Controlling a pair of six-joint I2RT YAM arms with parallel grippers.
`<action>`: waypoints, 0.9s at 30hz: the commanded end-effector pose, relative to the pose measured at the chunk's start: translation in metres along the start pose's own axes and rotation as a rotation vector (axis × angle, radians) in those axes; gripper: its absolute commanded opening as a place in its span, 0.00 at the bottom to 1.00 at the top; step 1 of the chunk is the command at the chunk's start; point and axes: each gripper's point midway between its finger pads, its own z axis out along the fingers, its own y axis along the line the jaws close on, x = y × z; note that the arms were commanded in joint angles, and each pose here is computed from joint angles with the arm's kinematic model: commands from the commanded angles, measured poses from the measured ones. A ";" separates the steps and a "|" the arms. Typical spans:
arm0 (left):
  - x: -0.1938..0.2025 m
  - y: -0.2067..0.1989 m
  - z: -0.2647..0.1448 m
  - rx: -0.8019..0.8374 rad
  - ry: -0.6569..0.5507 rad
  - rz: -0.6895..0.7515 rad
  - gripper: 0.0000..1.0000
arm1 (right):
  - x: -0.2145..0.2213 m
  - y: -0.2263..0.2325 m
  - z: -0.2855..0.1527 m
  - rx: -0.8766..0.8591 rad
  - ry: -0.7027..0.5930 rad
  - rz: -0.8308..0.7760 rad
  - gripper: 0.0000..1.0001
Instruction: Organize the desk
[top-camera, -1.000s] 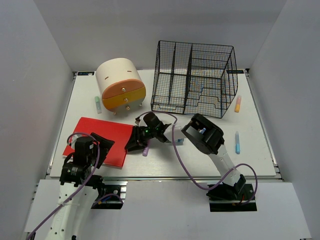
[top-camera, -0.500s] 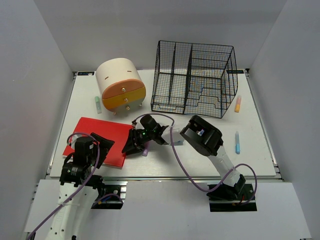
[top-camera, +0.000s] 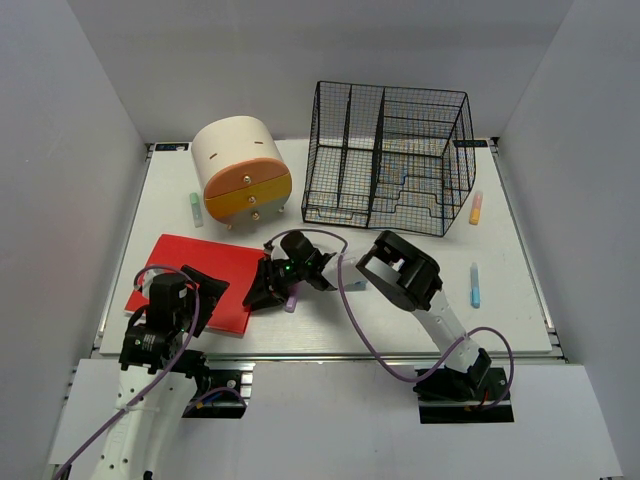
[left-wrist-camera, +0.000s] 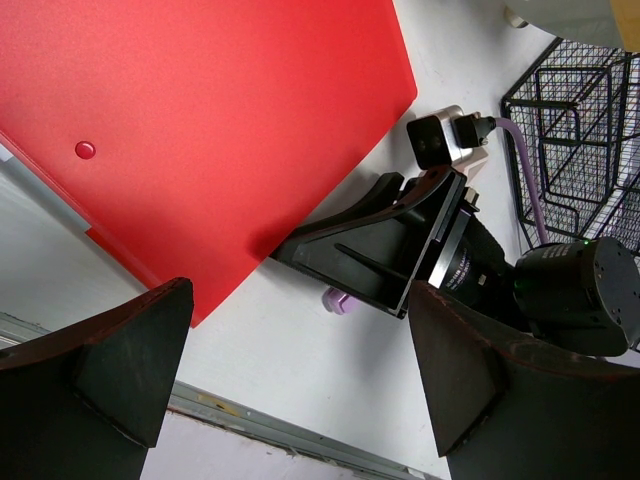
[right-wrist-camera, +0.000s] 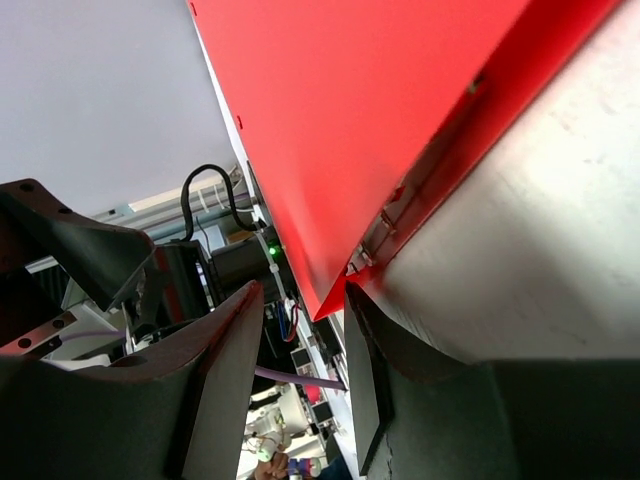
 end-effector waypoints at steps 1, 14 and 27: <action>0.000 0.002 0.001 -0.005 -0.003 -0.011 0.98 | -0.007 0.017 0.004 -0.047 -0.012 -0.062 0.44; 0.000 0.002 0.000 -0.001 -0.005 -0.013 0.98 | -0.009 0.024 0.008 -0.066 -0.016 -0.086 0.44; 0.000 0.003 0.000 -0.002 -0.004 -0.013 0.98 | -0.013 0.029 0.007 -0.092 -0.048 -0.128 0.43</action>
